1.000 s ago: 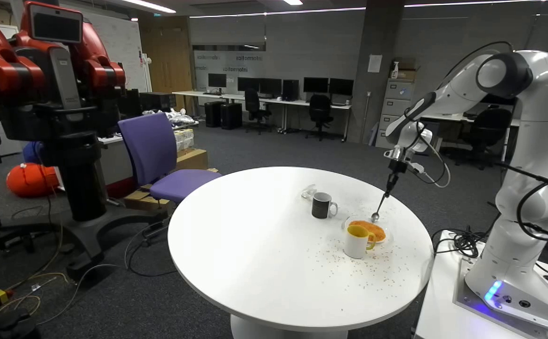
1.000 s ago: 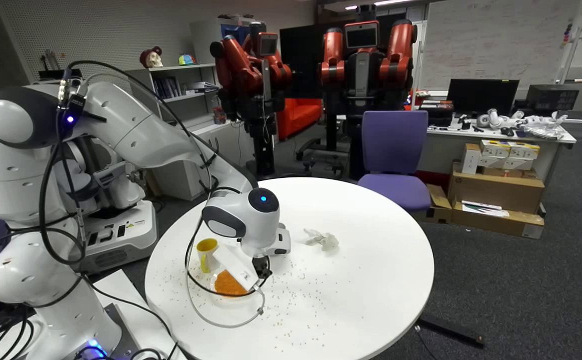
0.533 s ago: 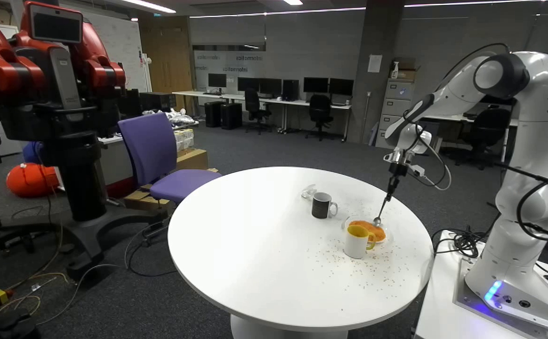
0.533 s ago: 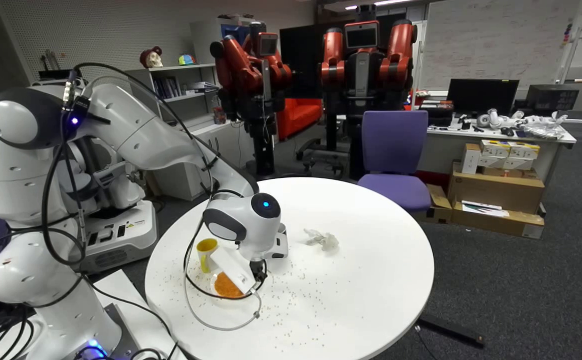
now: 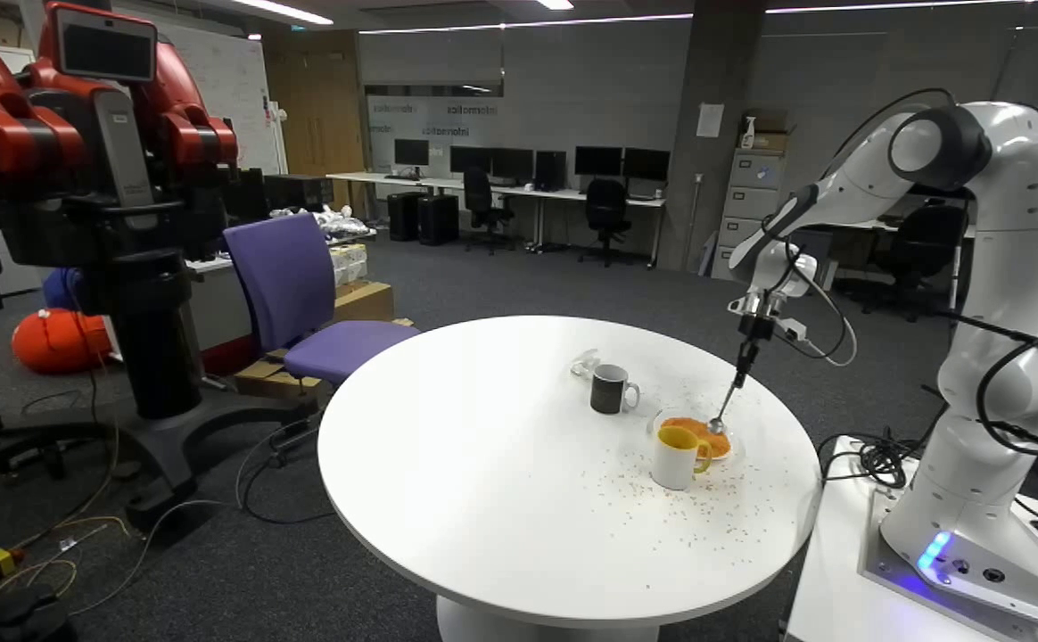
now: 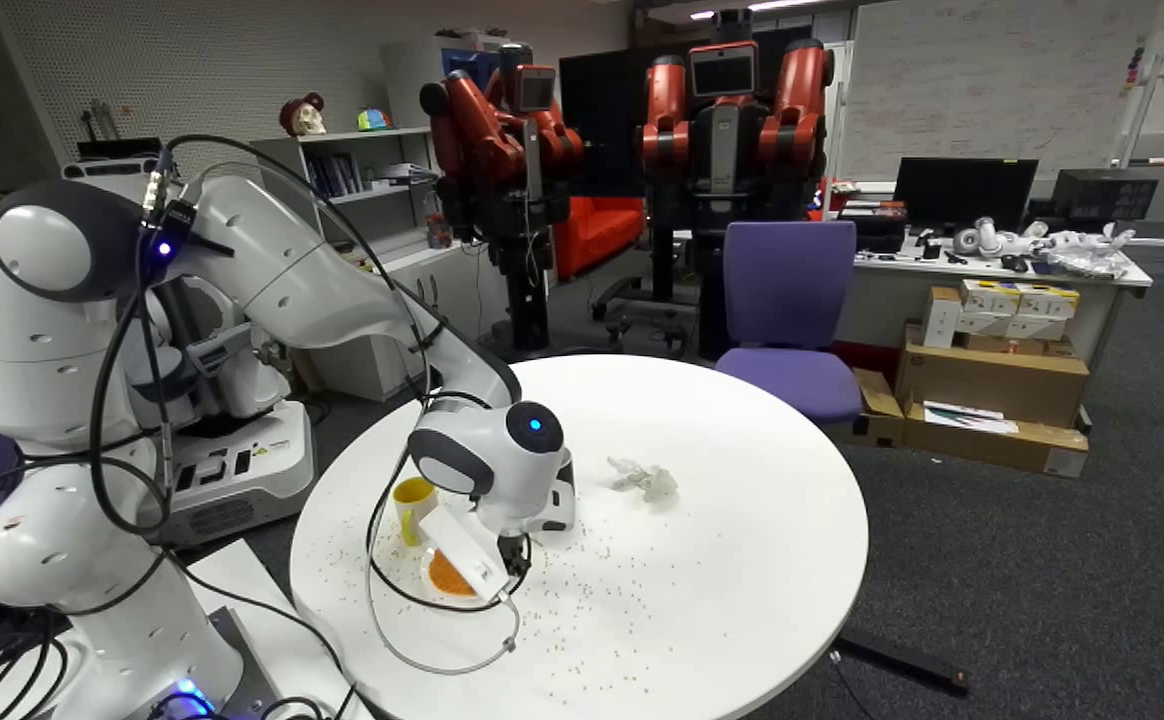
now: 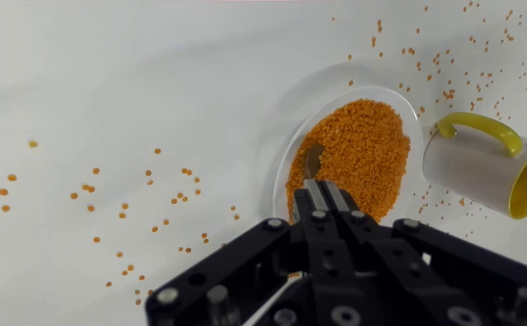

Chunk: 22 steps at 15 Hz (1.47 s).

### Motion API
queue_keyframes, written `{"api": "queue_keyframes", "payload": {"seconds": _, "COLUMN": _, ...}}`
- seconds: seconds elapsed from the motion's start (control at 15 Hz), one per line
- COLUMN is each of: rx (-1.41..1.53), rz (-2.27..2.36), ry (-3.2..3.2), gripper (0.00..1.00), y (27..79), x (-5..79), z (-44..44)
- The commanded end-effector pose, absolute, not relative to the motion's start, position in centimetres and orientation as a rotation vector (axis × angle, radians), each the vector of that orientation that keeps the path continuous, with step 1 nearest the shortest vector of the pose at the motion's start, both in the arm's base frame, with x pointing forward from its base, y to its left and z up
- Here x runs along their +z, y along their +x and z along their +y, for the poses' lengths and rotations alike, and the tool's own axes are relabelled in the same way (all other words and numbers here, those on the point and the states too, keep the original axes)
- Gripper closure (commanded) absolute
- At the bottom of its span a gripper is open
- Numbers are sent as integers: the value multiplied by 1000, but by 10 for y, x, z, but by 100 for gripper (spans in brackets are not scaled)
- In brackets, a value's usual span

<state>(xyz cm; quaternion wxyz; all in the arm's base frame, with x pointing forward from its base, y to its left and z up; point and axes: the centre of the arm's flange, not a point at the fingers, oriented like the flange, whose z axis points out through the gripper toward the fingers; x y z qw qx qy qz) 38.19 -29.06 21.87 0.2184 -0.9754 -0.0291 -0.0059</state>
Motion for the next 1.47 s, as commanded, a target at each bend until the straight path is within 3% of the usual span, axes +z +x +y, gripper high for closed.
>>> {"api": "queue_keyframes", "payload": {"seconds": 0.0, "rx": -65, "rz": -88, "ry": -2654, "gripper": 99, "y": 375, "x": 216, "z": -297}}
{"api": "queue_keyframes", "payload": {"seconds": 1.4, "rx": -142, "rz": 101, "ry": -2359, "gripper": 99, "y": 376, "x": 173, "z": -322}}
